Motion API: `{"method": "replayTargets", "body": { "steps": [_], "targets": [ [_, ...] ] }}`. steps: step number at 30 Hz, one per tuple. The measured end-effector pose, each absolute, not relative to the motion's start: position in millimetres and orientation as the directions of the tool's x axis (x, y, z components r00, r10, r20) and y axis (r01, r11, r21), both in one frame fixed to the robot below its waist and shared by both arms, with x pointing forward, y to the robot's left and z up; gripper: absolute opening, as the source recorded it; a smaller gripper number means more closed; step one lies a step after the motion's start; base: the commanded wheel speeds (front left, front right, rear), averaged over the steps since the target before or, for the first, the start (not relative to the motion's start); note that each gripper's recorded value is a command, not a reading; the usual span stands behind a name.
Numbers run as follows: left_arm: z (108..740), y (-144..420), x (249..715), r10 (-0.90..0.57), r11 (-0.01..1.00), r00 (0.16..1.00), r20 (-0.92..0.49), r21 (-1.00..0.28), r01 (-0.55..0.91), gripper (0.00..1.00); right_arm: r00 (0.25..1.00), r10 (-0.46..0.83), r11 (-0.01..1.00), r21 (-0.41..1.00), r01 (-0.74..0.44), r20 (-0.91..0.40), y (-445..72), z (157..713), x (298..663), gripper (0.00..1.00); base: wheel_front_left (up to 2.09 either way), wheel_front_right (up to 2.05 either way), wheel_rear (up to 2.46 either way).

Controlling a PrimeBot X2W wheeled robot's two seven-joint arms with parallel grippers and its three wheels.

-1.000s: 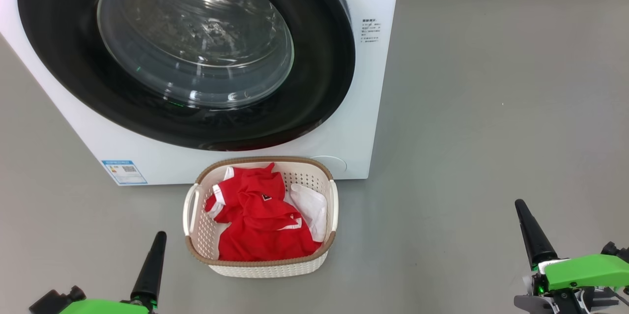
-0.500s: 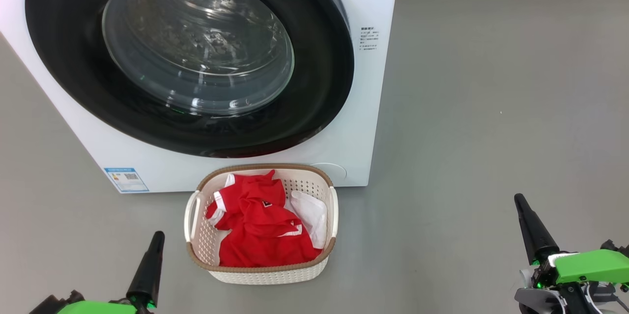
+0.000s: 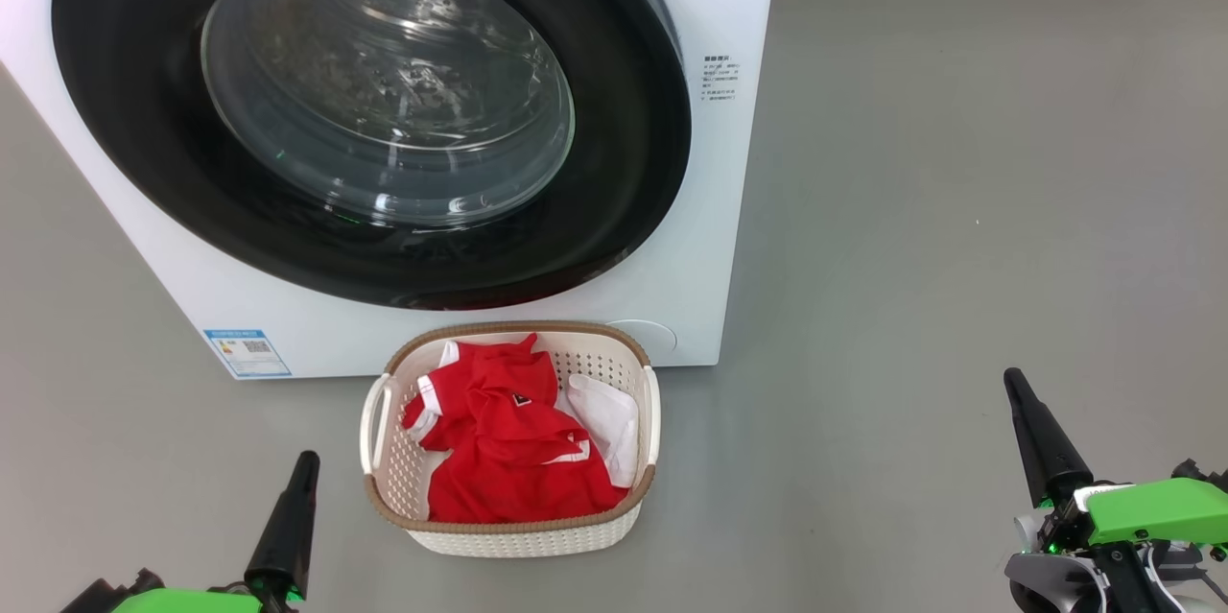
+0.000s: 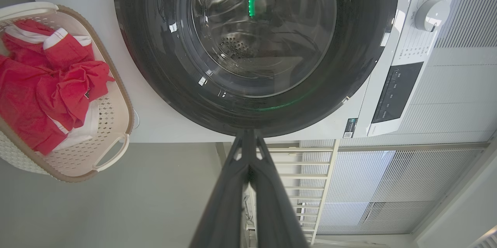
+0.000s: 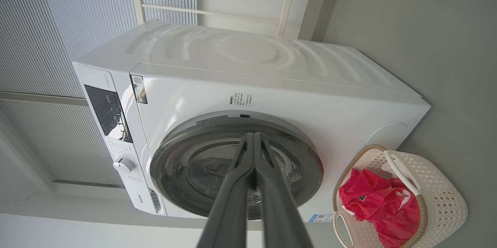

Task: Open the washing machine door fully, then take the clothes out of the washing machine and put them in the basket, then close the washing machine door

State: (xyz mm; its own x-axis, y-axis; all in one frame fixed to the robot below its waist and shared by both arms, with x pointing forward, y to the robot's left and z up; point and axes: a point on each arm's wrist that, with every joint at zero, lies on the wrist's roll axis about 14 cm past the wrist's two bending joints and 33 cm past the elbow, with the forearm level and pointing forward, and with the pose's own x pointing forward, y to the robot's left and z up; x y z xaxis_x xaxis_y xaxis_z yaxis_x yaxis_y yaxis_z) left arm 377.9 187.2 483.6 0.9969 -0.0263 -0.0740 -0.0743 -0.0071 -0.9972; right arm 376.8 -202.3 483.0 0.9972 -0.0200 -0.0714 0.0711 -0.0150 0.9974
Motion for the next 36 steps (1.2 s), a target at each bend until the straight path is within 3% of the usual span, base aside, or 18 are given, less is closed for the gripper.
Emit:
{"method": "replayTargets", "body": {
  "steps": [36],
  "targets": [
    [483.3, 187.5, 377.7, -0.023, -0.019, 0.997, -0.074, -0.997, -0.074, 0.0, 0.997, -0.031, -0.021, 0.997, 0.07, -0.07, -206.6, 483.2, 376.3, 0.0, 0.0, 0.0, 0.0]
  ]
}}
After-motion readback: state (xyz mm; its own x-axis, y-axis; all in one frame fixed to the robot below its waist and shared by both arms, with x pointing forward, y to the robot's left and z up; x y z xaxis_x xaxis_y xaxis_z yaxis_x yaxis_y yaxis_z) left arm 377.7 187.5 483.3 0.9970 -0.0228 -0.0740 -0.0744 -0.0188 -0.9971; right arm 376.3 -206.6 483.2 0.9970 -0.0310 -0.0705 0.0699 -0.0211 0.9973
